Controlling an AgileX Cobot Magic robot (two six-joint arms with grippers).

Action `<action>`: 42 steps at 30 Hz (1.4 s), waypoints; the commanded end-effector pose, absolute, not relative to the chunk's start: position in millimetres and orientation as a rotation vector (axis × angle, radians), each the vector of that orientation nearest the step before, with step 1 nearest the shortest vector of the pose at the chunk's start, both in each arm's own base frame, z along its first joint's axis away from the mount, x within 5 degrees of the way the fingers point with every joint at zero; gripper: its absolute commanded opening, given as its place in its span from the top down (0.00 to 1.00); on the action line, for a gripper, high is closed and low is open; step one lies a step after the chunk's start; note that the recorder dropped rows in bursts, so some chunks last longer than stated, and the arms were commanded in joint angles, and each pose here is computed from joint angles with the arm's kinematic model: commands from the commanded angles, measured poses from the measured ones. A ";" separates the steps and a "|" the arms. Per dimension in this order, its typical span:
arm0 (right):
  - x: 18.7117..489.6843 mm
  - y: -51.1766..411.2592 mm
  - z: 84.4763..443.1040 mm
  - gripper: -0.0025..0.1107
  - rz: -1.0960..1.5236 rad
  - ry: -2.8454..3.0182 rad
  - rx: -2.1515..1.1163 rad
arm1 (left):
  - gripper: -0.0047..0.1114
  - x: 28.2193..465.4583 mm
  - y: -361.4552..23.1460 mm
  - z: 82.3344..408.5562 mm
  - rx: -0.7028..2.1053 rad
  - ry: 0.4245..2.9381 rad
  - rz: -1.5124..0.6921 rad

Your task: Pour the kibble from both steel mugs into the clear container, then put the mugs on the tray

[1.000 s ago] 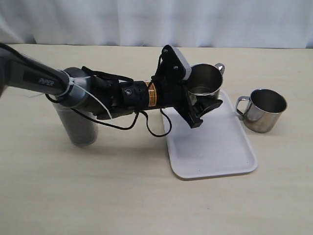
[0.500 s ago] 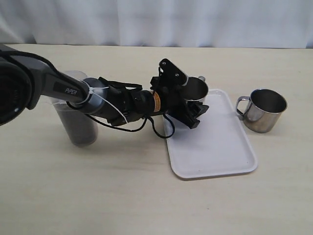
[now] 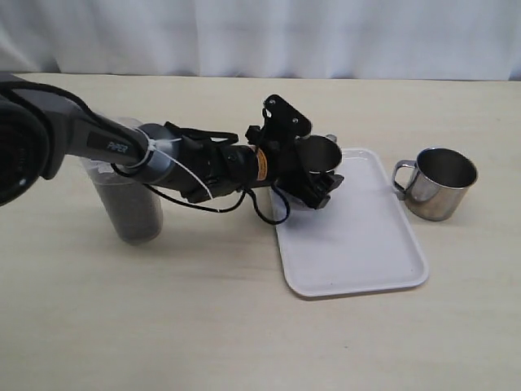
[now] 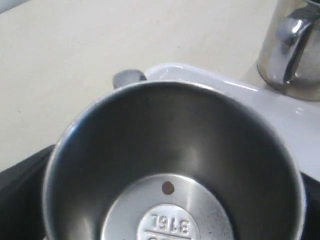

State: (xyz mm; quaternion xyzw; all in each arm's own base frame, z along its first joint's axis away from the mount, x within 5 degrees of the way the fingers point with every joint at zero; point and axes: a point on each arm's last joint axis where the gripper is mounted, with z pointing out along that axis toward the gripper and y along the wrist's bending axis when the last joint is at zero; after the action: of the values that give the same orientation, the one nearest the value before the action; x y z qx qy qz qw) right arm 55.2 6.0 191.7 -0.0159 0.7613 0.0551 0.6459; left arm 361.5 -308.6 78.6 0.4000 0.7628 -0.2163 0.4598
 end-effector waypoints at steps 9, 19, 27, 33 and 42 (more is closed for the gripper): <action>55.0 5.7 190.7 0.94 0.124 1.733 -0.028 | 0.24 346.9 -298.4 189.1 0.821 2.026 -0.363; 55.0 5.7 190.7 0.94 0.124 1.733 -0.028 | 0.89 277.1 -248.8 306.6 0.834 2.074 0.050; 55.0 5.7 190.7 0.94 0.124 1.733 -0.028 | 0.96 179.7 -149.6 346.8 0.649 1.909 -0.150; 55.0 5.7 190.7 0.94 0.124 1.733 -0.028 | 0.96 94.7 -55.9 345.3 0.453 1.695 -0.298; 55.0 5.7 190.7 0.94 0.124 1.733 -0.028 | 0.96 24.4 12.5 327.8 0.233 1.351 -0.594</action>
State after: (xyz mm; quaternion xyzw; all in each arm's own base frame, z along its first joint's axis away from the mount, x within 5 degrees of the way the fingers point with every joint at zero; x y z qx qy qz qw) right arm 55.2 6.0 191.7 -0.0159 0.7613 0.0551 0.6459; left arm 33.9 4.8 328.9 0.1169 0.6387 -0.2395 0.7218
